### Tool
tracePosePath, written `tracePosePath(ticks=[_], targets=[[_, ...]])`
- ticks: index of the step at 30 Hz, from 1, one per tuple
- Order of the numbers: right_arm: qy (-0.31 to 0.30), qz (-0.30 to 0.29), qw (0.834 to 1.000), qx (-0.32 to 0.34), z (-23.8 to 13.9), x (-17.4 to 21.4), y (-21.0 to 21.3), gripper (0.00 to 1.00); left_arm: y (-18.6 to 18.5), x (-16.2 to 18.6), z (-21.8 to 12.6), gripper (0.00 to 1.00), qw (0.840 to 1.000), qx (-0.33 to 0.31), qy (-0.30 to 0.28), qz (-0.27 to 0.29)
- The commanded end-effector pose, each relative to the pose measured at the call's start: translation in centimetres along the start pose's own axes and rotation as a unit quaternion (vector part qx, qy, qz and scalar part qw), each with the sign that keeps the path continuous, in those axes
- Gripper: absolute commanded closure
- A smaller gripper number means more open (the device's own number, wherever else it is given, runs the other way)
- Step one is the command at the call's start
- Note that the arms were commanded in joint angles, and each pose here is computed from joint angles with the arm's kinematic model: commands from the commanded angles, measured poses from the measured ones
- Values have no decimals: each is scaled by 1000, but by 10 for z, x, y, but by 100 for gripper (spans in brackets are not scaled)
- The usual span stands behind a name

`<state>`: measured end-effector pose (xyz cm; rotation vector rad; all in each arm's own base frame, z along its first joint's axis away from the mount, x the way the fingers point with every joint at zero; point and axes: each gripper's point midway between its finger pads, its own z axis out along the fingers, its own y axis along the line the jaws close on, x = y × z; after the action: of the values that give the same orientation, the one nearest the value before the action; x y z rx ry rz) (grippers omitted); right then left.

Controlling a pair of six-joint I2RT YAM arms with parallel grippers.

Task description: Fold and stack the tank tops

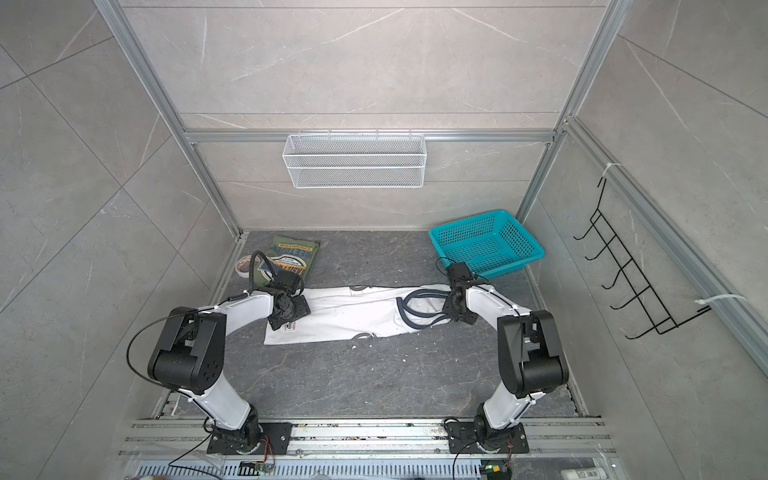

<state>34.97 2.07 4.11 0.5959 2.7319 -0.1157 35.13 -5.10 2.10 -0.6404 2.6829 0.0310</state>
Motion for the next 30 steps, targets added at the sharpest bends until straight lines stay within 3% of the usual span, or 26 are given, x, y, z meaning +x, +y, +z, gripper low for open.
tracePosePath(ticks=[1, 3, 5, 10, 13, 19, 25, 30], targets=[[-13, -6, 1000, 7, 4, -11, 2, 44, 27, 28, 13, 19, 998, -38, 50, -5], [-14, -7, 1000, -9, 6, -14, 10, 47, 27, 28, 13, 18, 998, -37, 50, -5], [-17, -6, 1000, -8, 4, -17, 10, 58, 27, 28, 13, 18, 998, -37, 50, -5], [-31, 0, 999, 43, -18, -27, -10, 84, 27, 28, 12, 19, 998, -36, 49, -5], [-23, 1, 997, 78, -36, -22, -26, 91, 28, 28, 12, 19, 998, -38, 47, -6], [47, -15, 992, 112, -40, 17, -47, 92, 29, 27, 12, 19, 998, -41, 44, -7], [104, -33, 983, 145, -26, 39, -63, 86, 29, 27, 10, 19, 998, -38, 41, -5], [90, -33, 980, 173, -16, 15, -64, 67, 29, 26, 10, 19, 998, -37, 40, -2]])
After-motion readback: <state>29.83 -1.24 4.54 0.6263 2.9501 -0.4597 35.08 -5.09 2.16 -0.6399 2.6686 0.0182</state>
